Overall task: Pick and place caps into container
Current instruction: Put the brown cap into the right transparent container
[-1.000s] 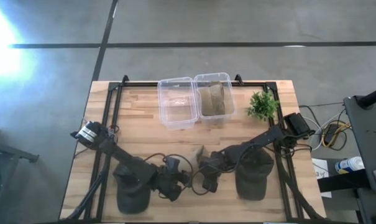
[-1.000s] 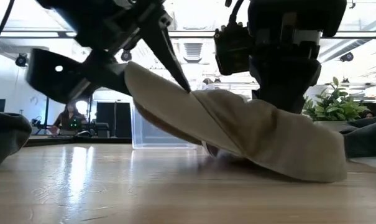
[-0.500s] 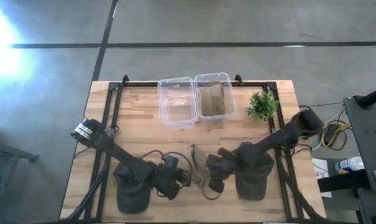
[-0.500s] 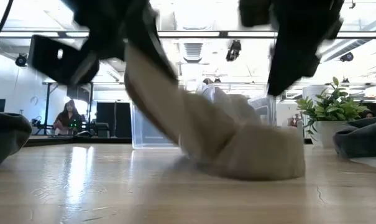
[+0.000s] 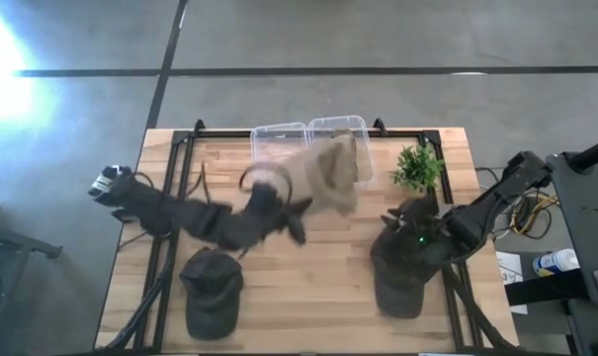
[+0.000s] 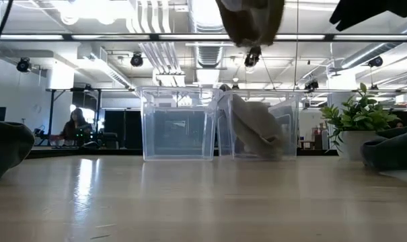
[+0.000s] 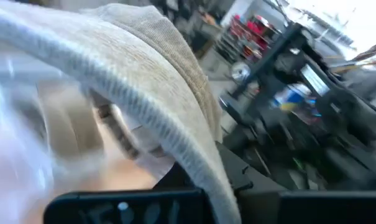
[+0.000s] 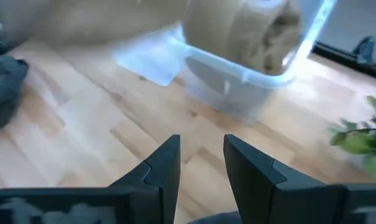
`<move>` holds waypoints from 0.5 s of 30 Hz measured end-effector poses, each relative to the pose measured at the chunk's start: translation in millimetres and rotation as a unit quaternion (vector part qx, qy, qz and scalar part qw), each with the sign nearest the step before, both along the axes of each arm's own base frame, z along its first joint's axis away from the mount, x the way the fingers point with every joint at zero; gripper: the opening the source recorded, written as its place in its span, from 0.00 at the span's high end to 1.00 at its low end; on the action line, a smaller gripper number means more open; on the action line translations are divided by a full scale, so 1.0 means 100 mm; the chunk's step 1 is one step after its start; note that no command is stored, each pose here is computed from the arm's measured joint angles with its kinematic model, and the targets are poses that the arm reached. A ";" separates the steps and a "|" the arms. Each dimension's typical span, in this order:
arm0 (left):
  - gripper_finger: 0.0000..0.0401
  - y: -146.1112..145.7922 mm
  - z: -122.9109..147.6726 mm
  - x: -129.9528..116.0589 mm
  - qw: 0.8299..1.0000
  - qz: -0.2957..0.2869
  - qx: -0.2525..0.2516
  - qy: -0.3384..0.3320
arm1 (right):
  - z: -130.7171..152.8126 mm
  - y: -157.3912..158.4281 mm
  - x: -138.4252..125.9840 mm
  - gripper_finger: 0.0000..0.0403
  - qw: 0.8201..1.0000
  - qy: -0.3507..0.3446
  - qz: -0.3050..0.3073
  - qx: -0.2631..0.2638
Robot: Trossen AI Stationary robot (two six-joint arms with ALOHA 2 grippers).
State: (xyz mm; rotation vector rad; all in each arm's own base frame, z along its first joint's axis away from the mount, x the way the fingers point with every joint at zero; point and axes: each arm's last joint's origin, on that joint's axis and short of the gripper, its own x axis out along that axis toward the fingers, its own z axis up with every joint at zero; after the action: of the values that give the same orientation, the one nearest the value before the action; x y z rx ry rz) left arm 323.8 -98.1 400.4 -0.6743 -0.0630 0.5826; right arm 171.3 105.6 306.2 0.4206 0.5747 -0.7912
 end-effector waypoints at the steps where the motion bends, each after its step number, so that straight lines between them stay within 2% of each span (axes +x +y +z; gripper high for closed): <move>1: 0.99 0.12 0.06 0.06 1.000 0.004 0.017 0.007 | 0.01 -0.02 -0.02 0.70 1.000 0.001 -0.001 -0.001; 4: 0.99 0.54 0.17 0.24 0.999 -0.001 0.043 0.032 | 0.01 -0.05 -0.02 0.70 1.000 0.000 -0.005 -0.001; 6: 0.99 0.86 0.13 0.36 0.998 0.003 0.032 0.060 | -0.01 -0.05 -0.02 0.70 1.000 -0.001 -0.009 0.000; 11: 0.99 1.64 -0.25 0.67 0.989 -0.012 -0.092 0.114 | -0.09 -0.01 0.03 0.70 1.000 -0.004 -0.027 0.007; 15: 0.99 2.05 -0.51 0.82 0.980 0.011 -0.130 0.151 | -0.16 0.02 0.06 0.70 0.999 0.008 -0.037 0.015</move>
State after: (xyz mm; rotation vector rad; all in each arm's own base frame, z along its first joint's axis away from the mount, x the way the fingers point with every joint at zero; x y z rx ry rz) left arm 405.9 106.5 349.0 -0.8317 0.2954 0.7162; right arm 177.5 107.8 289.8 0.4658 0.5895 -0.8578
